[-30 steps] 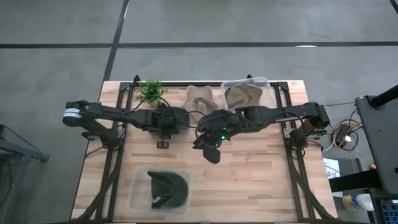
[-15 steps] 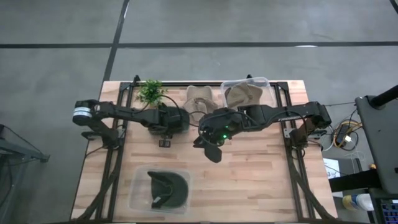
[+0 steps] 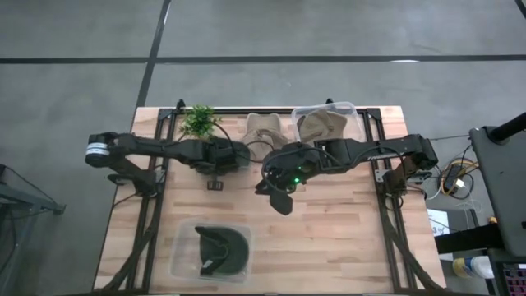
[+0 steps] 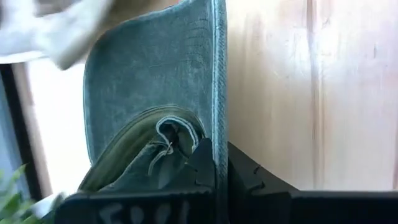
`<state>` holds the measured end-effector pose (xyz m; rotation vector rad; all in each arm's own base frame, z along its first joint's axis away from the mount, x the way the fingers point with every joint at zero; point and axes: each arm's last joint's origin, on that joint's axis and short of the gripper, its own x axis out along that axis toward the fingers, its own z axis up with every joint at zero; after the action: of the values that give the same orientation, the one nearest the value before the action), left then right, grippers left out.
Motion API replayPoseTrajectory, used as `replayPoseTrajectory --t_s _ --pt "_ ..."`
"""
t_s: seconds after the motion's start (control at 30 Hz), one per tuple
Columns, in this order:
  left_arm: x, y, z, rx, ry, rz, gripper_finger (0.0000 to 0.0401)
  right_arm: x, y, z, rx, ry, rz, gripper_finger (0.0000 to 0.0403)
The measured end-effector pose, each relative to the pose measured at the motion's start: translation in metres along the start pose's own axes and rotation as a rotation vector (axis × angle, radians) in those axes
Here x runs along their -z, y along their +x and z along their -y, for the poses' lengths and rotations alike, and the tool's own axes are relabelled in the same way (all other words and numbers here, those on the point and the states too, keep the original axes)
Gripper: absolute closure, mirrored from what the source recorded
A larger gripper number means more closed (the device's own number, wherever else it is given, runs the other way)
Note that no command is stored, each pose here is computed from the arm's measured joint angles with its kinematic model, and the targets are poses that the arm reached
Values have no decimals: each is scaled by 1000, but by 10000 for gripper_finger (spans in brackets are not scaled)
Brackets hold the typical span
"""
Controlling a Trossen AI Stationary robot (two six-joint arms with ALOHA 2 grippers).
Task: Pick & Place hat
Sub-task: Put the green cap into the bottom transparent bin
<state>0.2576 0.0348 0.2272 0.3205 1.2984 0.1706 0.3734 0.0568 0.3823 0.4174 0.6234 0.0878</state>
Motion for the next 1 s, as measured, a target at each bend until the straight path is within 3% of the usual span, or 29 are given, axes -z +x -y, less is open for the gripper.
replayPoseTrajectory --t_s 0.37,0.57,0.83,1.0 --pt "9 -77 -21 -49 -47 57 395 0 0 1 12 23 7 333" --pt "15 -121 -33 -109 -102 120 395 -2 0 4 134 83 72 339" --pt "17 -170 -48 -219 -156 240 395 -11 1 28 333 411 234 346" --pt "16 -187 -51 -230 -170 298 396 -18 -2 40 370 582 340 346"
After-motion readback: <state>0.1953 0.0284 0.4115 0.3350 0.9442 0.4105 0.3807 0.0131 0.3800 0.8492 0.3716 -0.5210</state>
